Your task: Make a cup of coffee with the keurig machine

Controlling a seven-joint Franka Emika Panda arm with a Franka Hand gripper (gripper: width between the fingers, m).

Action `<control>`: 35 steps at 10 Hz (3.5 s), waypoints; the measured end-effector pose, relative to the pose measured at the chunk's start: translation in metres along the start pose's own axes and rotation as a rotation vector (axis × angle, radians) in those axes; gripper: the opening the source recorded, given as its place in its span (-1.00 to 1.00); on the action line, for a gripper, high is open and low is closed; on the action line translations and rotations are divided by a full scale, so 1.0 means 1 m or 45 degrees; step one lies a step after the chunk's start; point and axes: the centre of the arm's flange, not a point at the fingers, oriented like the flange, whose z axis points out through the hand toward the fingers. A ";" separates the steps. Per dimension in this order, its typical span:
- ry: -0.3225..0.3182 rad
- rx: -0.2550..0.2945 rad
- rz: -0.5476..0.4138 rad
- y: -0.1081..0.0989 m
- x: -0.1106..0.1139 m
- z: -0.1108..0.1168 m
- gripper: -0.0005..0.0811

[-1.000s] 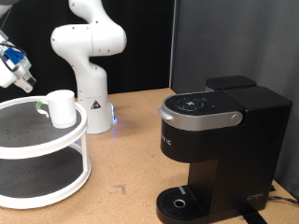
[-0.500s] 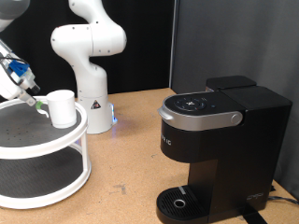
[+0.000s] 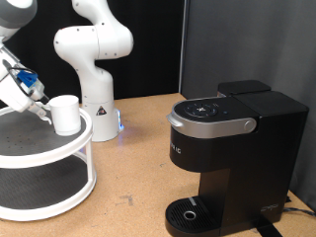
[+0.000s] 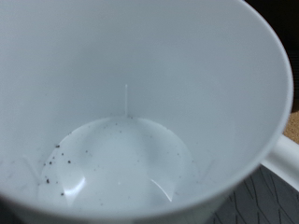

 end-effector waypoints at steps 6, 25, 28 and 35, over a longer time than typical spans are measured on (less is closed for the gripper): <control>-0.046 0.001 0.010 -0.003 -0.005 0.017 0.70; 0.095 -0.202 0.225 -0.023 0.082 -0.032 -0.82; 0.102 -0.192 0.240 -0.022 0.085 -0.031 -0.82; 0.205 -0.317 0.406 -0.017 0.150 0.033 -0.82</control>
